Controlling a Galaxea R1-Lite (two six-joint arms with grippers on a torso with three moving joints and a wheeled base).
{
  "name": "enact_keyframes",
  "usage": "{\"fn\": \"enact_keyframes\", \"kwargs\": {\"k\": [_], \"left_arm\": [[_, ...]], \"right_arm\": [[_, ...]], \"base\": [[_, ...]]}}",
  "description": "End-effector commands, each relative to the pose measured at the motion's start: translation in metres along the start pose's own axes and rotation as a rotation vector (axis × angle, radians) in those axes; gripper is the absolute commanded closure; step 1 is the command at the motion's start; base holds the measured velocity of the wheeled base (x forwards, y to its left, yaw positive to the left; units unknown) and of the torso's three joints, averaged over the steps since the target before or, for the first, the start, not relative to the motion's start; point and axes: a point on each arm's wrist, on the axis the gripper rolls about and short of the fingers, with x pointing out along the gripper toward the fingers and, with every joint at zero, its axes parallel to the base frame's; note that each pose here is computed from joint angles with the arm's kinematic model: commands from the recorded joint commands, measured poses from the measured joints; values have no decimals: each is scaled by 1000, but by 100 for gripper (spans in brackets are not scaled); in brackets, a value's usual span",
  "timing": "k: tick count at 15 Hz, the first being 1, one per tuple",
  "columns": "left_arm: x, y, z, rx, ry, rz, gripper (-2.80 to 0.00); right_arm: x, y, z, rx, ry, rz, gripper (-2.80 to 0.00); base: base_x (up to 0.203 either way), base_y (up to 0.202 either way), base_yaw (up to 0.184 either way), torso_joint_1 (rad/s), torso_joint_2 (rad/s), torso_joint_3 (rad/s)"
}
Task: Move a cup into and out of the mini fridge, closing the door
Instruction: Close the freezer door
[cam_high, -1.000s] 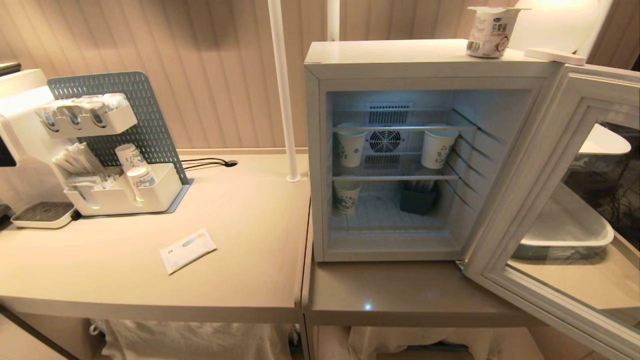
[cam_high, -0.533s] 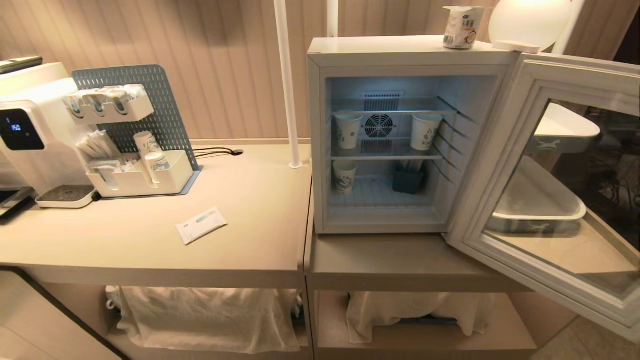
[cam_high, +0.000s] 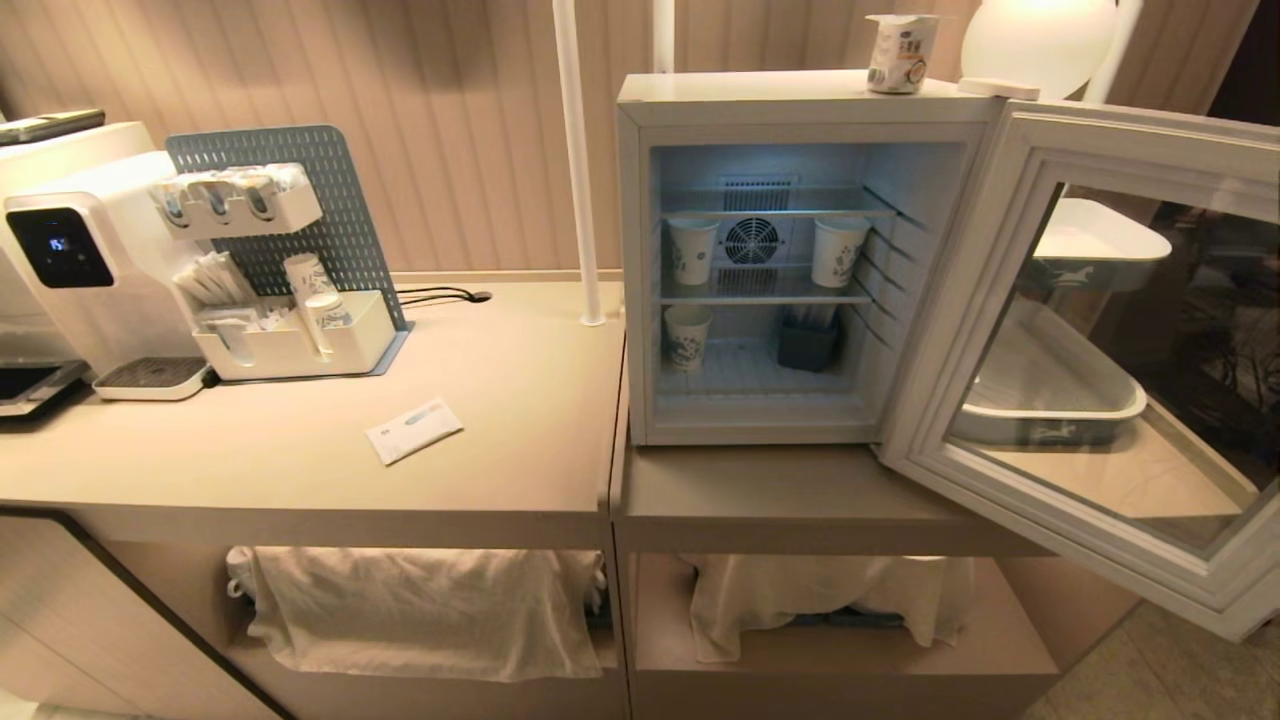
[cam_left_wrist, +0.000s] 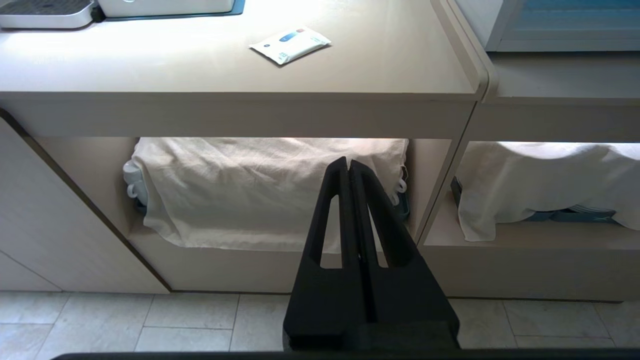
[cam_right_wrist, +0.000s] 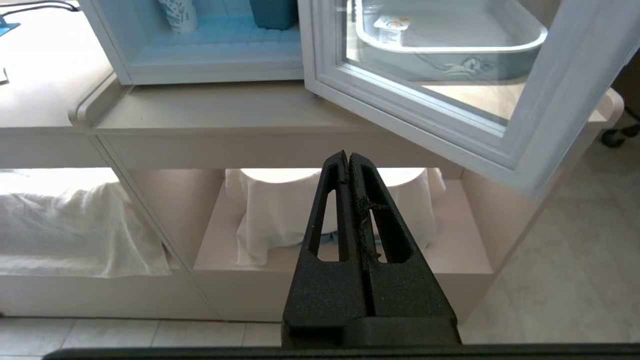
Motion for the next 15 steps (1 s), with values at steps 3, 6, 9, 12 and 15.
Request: {"fn": "enact_keyframes", "kwargs": {"k": [3,6,9,12,15], "left_arm": [[0,0,0,0,1,1,0],[0,0,0,0,1,1,0],[0,0,0,1,1,1,0],[0,0,0,2,1,1,0],[0,0,0,1,1,1,0]], "right_arm": [[1,0,-2,4,5,0,0],[1,0,-2,4,7,0,0],[1,0,-2,5,7,1,0],[1,0,-2,5,6,3,0],[1,0,-2,5,5,2,0]], "base": [[0,0,0,0,0,0],[0,0,0,0,0,0],[0,0,0,0,0,0],[0,0,0,0,0,0],[2,-148,2,2,3,4]]}}
